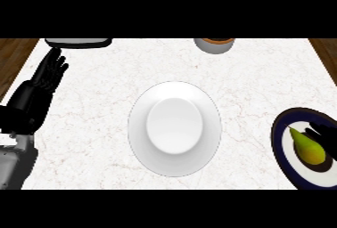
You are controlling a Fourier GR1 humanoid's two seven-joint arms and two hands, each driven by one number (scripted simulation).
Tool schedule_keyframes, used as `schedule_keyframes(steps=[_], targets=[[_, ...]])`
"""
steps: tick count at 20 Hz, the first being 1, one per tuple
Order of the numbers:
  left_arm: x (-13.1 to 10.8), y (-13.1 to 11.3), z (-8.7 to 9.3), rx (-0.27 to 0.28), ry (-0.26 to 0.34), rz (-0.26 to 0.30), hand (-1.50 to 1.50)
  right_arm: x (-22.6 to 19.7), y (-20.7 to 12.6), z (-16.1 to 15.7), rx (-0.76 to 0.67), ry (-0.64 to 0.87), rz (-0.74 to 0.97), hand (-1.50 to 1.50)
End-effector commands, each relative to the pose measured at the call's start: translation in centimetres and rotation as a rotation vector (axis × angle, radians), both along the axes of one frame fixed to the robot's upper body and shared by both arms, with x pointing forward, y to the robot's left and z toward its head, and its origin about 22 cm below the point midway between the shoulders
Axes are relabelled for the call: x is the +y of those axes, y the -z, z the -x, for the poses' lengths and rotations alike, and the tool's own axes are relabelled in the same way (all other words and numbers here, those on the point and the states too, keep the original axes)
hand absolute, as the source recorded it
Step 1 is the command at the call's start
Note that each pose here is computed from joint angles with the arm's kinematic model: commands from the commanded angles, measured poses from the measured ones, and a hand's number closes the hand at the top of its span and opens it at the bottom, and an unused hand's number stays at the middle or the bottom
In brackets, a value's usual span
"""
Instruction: Pick the pear from the plate and place it in the plate
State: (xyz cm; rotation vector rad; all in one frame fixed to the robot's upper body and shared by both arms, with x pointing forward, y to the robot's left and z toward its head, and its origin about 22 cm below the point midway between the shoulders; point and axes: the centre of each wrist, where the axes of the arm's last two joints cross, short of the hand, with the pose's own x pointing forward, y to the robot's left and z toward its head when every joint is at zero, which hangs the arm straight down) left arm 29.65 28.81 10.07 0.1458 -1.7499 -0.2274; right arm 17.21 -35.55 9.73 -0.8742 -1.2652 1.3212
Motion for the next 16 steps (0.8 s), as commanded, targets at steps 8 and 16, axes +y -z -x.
schedule_keyframes(steps=[8, 16], targets=[[-0.6, -0.8, 0.5, 0.010, 0.017, 0.000, 0.00, -1.9, 3.9, -4.4, 0.076, 0.095, 0.069, -1.50], [-0.6, 0.0, 1.4, 0.009, 0.000, -0.003, 0.00, -1.7, 6.6, -4.3, 0.125, 0.078, 0.085, -1.50]])
